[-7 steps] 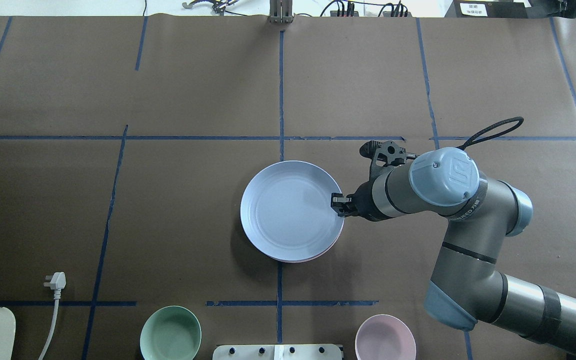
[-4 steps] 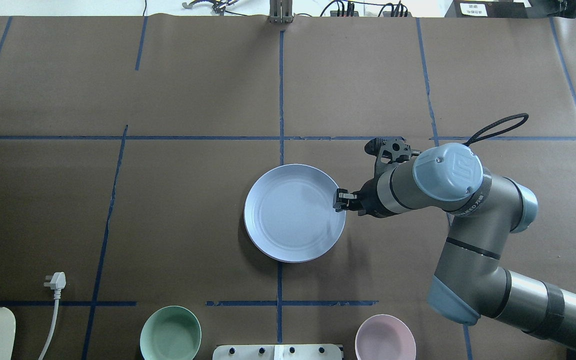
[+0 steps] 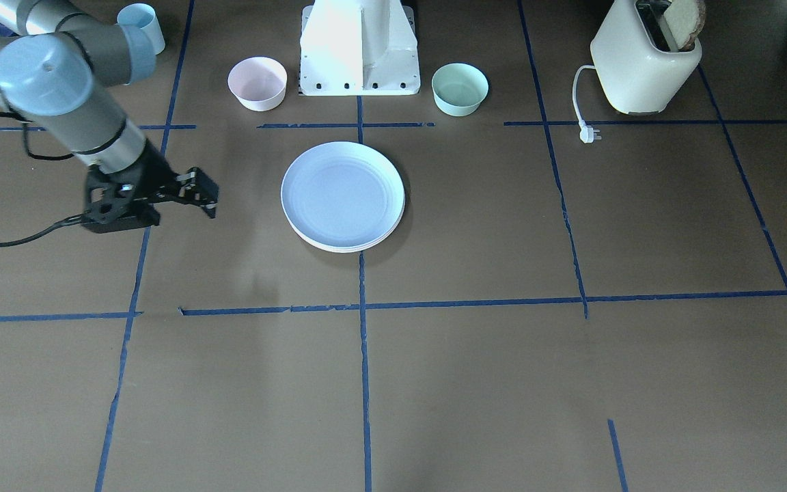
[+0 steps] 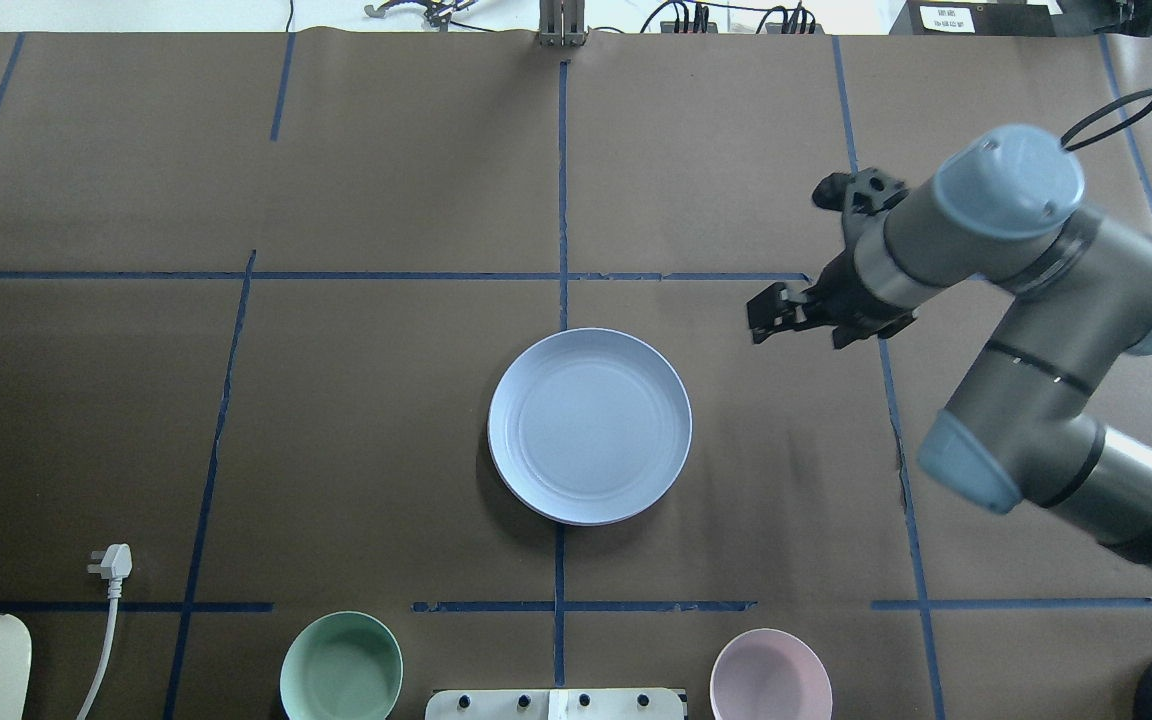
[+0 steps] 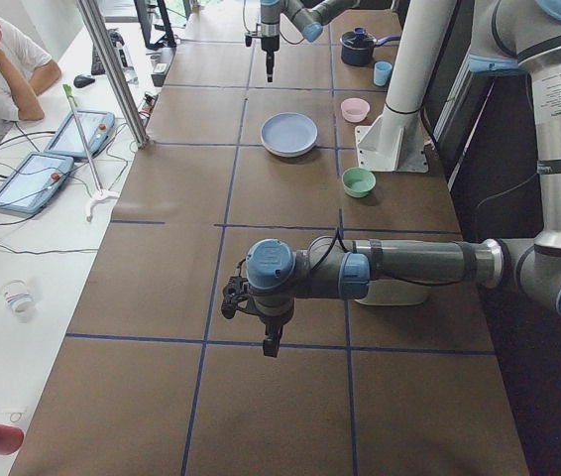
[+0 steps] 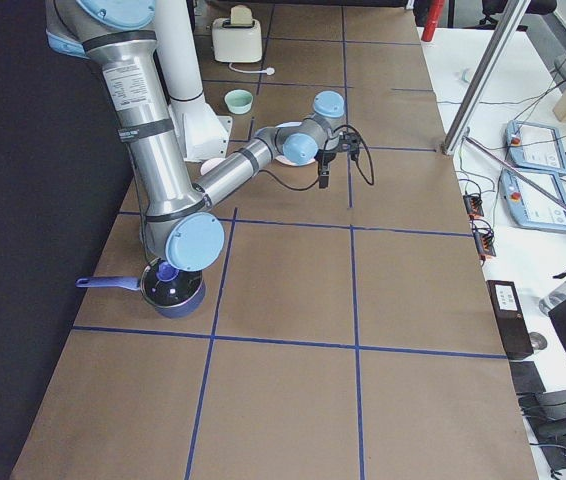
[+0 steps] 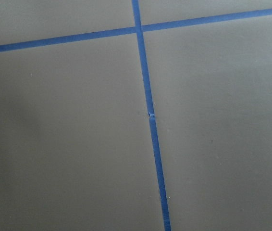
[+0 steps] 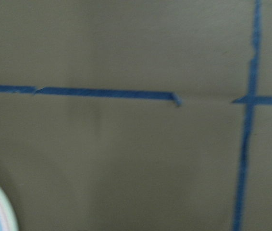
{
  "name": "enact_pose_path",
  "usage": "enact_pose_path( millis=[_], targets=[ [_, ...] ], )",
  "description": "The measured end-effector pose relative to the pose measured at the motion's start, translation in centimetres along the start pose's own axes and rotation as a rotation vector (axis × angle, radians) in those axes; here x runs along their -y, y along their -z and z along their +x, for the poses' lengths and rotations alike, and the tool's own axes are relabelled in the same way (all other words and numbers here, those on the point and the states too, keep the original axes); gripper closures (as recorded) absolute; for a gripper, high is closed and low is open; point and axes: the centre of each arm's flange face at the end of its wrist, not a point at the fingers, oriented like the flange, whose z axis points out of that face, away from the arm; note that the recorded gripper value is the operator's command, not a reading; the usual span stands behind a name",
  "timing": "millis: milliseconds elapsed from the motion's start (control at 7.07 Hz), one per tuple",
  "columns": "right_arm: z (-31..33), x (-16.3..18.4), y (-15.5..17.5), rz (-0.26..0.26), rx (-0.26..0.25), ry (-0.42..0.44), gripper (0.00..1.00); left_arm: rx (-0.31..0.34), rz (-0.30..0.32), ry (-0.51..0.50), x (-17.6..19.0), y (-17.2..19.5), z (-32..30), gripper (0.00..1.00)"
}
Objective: Stack three plates with pink and blue
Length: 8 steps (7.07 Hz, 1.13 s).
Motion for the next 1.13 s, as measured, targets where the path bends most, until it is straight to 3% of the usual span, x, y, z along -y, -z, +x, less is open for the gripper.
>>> enact_pose_path(
  millis=[283,566,849,1132],
  targets=[
    [15.3,2.2,5.6,-0.037,-0.098,0.146,0.00,-0.001,-0.033,0.002,0.0,-0.5,0.7,0.00],
    [27.9,-0.4,9.2,-0.067,-0.143,0.237,0.00,-0.003,-0.052,-0.006,-0.2,-0.5,1.7,0.00],
    [37.1,-6.2,10.5,-0.096,-0.160,0.228,0.00,-0.004,-0.081,0.027,-1.6,-1.5,0.7,0.00],
    [41.8,-10.9,10.1,-0.125,-0.166,0.150,0.00,-0.003,-0.087,0.036,-2.0,-1.7,0.4,0.00]
  ],
)
